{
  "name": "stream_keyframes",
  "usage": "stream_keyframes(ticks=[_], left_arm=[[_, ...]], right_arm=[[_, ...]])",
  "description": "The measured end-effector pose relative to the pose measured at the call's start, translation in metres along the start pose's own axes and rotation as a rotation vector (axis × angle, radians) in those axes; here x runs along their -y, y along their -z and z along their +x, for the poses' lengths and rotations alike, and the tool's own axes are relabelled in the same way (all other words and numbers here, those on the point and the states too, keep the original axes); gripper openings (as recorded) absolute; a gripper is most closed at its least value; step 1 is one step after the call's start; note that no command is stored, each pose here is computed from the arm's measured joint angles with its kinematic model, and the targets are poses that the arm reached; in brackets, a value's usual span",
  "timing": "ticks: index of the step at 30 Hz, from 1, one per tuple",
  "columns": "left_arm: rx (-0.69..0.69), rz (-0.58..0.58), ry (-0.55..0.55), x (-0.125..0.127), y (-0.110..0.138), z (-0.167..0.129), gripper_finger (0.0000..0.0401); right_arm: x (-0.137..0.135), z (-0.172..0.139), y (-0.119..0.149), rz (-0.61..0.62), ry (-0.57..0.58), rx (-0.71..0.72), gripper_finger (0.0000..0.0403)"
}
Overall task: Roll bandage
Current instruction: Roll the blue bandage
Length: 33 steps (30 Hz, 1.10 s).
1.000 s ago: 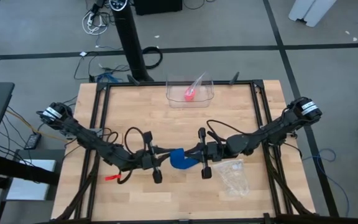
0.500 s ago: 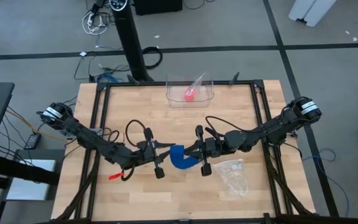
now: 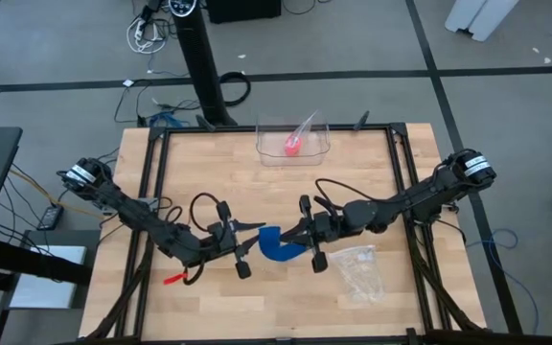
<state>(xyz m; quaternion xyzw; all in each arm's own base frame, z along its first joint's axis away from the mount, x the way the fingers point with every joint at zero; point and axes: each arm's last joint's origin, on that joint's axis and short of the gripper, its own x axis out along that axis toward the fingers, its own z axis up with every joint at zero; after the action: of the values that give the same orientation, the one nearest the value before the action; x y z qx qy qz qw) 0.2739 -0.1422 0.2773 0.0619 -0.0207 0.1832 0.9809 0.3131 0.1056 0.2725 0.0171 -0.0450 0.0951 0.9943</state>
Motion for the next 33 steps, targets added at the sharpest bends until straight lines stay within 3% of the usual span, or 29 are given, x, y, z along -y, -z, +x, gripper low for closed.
stream_keyframes(ticks=[10,21,33], left_arm=[[-0.067,0.008,-0.011,0.001,-0.02,0.013,0.0081],[-0.171,0.062,-0.039,0.001,-0.054,0.021,0.0099],[-0.249,0.12,-0.003,0.002,-0.081,0.015,0.0099]], right_arm=[[0.002,0.001,0.0,0.017,0.01,0.016,0.0038],[0.01,0.001,-0.003,0.011,0.108,0.05,0.0003],[0.009,0.001,-0.01,0.003,0.054,0.127,0.0001]])
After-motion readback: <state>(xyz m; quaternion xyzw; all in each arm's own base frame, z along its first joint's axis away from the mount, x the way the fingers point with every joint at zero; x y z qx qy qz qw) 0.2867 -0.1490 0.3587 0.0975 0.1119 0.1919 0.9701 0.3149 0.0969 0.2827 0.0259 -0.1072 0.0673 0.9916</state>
